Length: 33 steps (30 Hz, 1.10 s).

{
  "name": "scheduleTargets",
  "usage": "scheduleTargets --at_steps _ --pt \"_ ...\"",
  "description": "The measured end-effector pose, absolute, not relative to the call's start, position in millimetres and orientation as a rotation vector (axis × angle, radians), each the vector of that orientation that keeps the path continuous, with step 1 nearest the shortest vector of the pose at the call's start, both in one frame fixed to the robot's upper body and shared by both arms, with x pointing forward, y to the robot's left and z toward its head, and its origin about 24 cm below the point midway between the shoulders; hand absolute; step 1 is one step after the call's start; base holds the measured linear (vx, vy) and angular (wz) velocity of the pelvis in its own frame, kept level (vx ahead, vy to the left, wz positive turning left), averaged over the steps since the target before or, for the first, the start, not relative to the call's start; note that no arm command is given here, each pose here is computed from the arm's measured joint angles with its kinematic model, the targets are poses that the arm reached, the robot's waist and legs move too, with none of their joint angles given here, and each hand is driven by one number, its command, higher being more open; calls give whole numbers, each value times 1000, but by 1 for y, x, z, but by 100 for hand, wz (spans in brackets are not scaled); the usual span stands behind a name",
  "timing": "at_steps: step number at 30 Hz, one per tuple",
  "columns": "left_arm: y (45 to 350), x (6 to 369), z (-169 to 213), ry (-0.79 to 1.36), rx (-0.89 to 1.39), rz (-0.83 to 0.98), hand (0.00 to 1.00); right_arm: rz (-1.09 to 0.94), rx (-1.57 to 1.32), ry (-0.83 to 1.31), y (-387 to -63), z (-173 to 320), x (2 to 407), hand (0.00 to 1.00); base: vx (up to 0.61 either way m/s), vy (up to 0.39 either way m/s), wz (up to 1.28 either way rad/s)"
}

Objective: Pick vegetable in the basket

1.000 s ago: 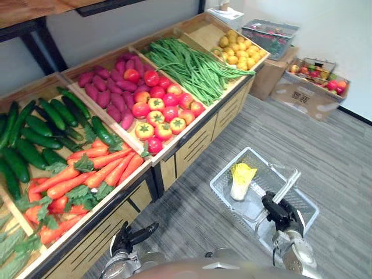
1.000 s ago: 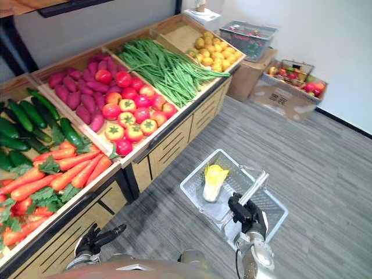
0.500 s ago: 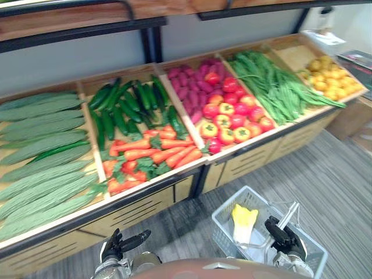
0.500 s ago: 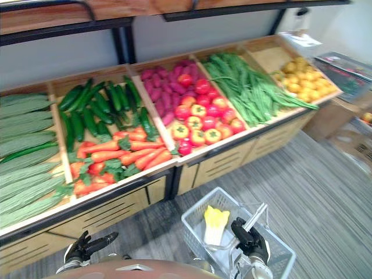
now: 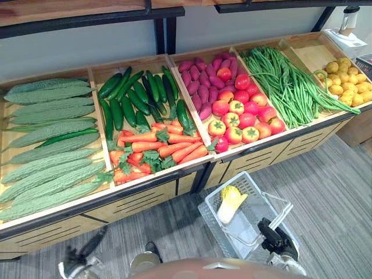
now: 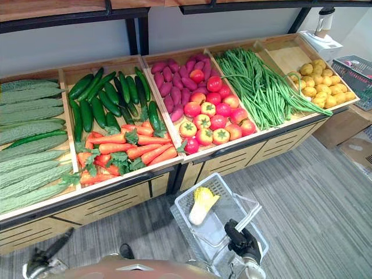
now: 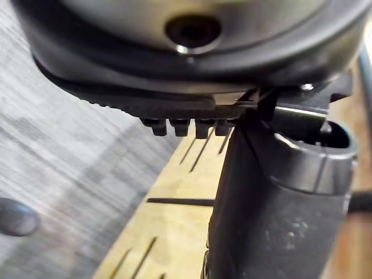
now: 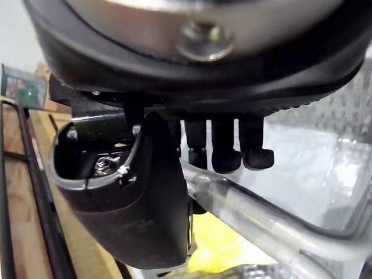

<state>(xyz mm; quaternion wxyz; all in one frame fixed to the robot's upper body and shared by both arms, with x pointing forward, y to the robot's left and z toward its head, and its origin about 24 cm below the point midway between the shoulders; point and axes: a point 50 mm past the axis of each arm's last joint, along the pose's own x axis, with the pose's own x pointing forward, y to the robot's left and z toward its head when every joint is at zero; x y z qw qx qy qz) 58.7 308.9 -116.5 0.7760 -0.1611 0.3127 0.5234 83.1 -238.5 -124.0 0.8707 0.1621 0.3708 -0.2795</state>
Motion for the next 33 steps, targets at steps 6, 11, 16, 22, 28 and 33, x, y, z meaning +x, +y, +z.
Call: scheduleTargets --at_steps 6,11,16,22,28,33 --pt "353 67 -65 313 -326 1416 100 -590 329 769 -238 -124 81 0 -66 32 4" --pt "376 49 -9 -1 -256 1659 100 -586 322 786 -235 -127 77 0 -9 23 3" --pt "383 50 49 -308 -162 1701 100 -603 318 807 -236 -129 68 0 47 0 10" --pt "404 98 134 -669 -54 1404 100 -579 297 737 -244 -117 78 0 9 -3 -7" --pt "406 174 216 -704 277 805 100 -505 214 620 -268 -93 95 0 5 13 -31" --pt "375 216 201 -579 337 514 100 -463 187 638 -265 -94 91 0 61 7 -19"
